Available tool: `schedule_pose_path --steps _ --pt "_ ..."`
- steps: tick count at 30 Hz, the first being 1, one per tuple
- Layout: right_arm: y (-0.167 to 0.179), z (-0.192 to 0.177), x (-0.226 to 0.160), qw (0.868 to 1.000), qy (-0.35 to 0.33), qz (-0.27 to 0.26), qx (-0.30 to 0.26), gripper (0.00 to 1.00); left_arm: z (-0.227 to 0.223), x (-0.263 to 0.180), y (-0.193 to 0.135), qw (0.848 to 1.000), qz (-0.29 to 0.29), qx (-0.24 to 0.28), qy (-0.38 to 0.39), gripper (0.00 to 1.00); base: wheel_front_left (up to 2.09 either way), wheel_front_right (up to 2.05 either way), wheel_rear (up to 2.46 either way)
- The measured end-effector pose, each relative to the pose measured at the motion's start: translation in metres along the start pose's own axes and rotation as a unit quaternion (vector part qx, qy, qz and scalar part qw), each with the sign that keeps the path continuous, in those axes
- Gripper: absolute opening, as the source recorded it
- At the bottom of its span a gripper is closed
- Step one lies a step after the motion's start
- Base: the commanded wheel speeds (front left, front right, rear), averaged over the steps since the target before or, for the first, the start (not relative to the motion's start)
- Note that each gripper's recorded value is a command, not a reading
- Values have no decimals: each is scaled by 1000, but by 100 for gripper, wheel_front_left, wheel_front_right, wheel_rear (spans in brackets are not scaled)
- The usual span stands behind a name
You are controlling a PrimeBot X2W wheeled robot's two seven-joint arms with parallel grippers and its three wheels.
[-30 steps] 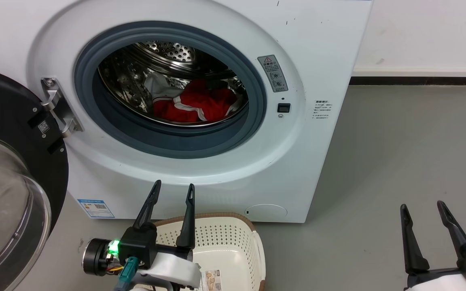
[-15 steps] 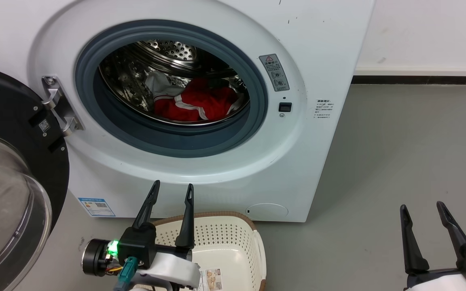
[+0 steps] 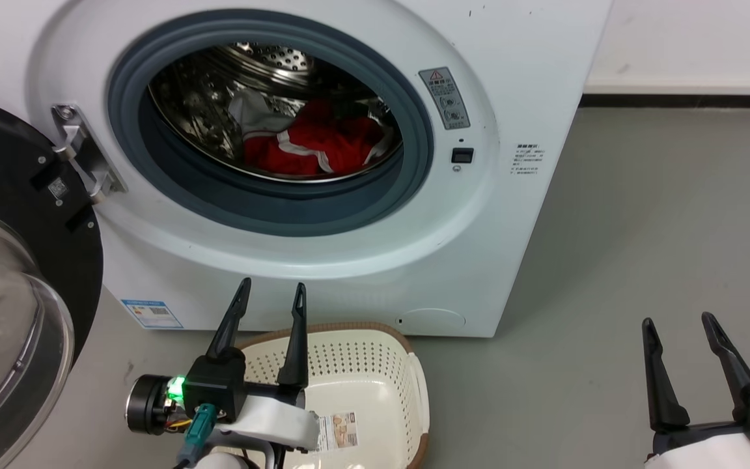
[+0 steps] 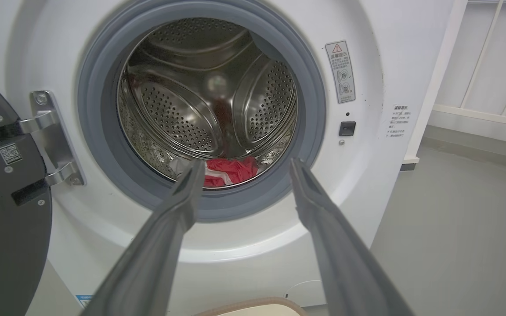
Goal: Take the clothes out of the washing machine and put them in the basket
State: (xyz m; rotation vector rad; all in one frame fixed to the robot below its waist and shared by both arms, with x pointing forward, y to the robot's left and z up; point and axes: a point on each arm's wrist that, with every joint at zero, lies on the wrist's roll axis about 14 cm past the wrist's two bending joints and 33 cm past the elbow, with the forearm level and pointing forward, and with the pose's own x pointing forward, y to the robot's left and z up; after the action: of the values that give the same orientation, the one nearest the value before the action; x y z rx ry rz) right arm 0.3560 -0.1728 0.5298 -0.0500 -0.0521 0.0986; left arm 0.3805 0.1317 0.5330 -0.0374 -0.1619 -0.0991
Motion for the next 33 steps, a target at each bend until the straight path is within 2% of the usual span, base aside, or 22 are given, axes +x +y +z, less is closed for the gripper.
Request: schedule_pose_path --steps 15,24,33 --pt "5 -32 42 999 30 10 9 100 -34 49 10 1000 7 3 25 100 0 0 0" --pt "5 -67 64 998 62 11 14 100 -76 95 18 999 9 6 51 100 0 0 0" --pt "-1 -97 68 996 91 4 15 100 -124 144 24 996 -5 11 87 100 0 0 0"
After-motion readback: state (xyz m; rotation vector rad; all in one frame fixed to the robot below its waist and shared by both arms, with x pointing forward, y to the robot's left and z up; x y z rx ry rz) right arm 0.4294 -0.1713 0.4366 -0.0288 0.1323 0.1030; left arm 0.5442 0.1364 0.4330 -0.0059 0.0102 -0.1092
